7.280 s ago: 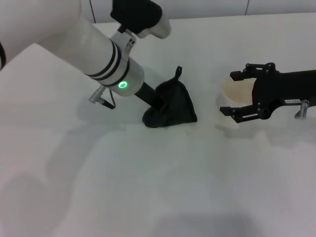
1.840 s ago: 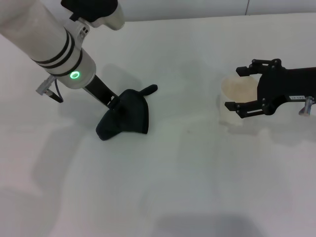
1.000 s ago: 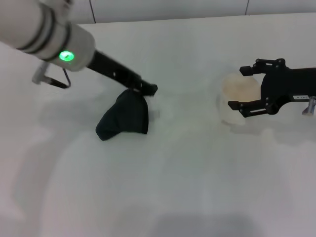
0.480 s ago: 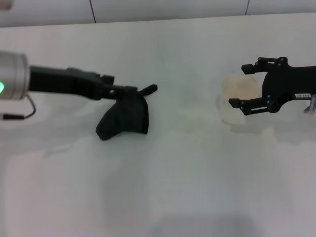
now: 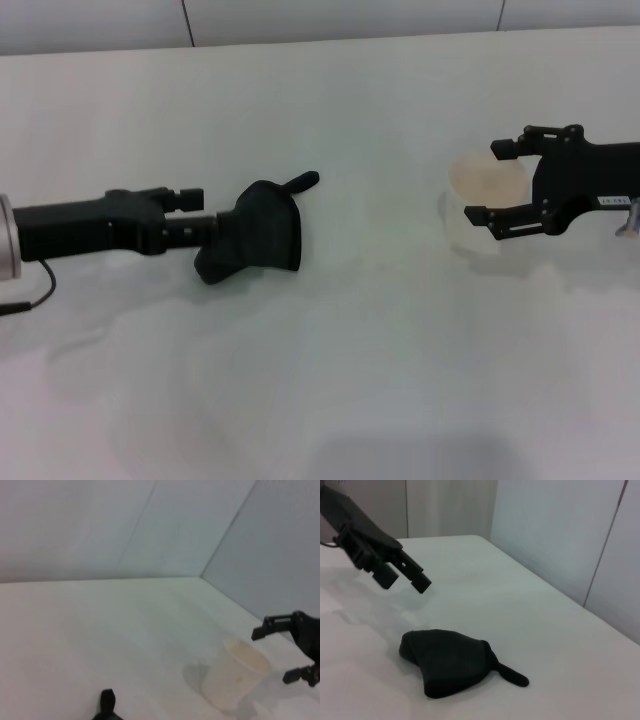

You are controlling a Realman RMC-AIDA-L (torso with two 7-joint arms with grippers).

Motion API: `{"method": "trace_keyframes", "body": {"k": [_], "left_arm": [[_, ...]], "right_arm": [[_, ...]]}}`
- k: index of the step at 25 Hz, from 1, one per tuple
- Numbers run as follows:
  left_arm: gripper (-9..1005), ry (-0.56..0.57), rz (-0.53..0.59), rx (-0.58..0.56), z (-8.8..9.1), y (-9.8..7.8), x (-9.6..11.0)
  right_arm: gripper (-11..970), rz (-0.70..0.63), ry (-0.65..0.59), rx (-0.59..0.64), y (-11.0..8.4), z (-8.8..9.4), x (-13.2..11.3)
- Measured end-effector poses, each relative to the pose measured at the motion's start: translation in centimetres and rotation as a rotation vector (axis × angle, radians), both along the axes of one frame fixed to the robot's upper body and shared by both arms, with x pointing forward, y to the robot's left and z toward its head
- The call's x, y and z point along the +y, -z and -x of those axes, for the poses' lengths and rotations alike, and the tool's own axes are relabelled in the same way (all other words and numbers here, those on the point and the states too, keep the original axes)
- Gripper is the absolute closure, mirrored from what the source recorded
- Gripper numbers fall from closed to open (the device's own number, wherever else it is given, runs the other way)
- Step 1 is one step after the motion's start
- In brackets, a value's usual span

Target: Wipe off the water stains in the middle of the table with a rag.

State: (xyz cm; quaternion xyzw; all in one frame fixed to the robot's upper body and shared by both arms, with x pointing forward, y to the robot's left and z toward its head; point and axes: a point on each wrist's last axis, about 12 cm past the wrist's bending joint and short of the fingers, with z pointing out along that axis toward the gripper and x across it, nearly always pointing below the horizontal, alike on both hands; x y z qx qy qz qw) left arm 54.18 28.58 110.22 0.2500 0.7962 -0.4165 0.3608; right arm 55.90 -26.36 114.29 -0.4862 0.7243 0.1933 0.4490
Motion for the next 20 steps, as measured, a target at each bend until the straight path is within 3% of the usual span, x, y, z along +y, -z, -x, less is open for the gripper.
{"method": "trace_keyframes", "body": {"k": [9,20], "left_arm": [[120,0.074,-0.053,-0.091,1.1,2.2,-0.1],[121,0.074,-0.082,-0.089,2.2,3.6,0.6]], "right_arm": [[87,-0.017,-0.015,0.058,0.3,0.7,0.0],[87,-0.021,-0.041,0.09,0.7,1.2,0.2]]}}
